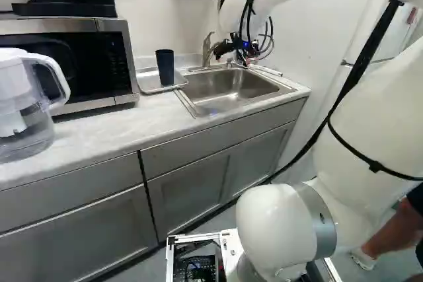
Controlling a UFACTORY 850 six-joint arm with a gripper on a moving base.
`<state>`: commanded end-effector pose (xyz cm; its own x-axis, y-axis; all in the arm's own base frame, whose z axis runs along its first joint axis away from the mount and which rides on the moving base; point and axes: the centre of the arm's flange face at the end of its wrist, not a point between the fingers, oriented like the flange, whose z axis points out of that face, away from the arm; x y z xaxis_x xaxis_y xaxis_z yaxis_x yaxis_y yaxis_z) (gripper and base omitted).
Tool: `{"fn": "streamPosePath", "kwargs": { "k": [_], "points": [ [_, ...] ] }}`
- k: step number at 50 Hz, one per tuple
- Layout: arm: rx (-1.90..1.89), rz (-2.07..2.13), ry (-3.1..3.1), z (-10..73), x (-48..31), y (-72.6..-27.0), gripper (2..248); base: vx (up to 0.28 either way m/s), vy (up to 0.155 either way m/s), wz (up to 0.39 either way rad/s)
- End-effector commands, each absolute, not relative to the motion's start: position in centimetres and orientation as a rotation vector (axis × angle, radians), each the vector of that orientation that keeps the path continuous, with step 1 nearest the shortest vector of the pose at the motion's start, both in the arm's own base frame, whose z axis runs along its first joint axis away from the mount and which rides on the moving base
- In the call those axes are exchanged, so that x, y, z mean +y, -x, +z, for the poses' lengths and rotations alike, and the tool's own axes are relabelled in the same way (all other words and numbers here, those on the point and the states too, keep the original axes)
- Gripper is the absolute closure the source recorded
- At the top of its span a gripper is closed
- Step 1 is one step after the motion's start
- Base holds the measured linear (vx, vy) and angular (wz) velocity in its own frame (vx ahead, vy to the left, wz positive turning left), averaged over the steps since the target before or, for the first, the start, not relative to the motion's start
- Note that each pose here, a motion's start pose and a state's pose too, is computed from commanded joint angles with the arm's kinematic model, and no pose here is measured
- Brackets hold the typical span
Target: Rinse the cup and place it in the tray
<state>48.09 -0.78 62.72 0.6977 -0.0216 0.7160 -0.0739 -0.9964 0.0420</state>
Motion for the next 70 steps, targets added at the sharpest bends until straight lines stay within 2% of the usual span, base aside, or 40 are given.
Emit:
{"fn": "streamPosePath", "kwargs": {
  "k": [70],
  "points": [
    [-0.088,1.139,-2.845,62.50,-0.87,-47.86,3,-0.009,0.001,0.017]
  ]
}}
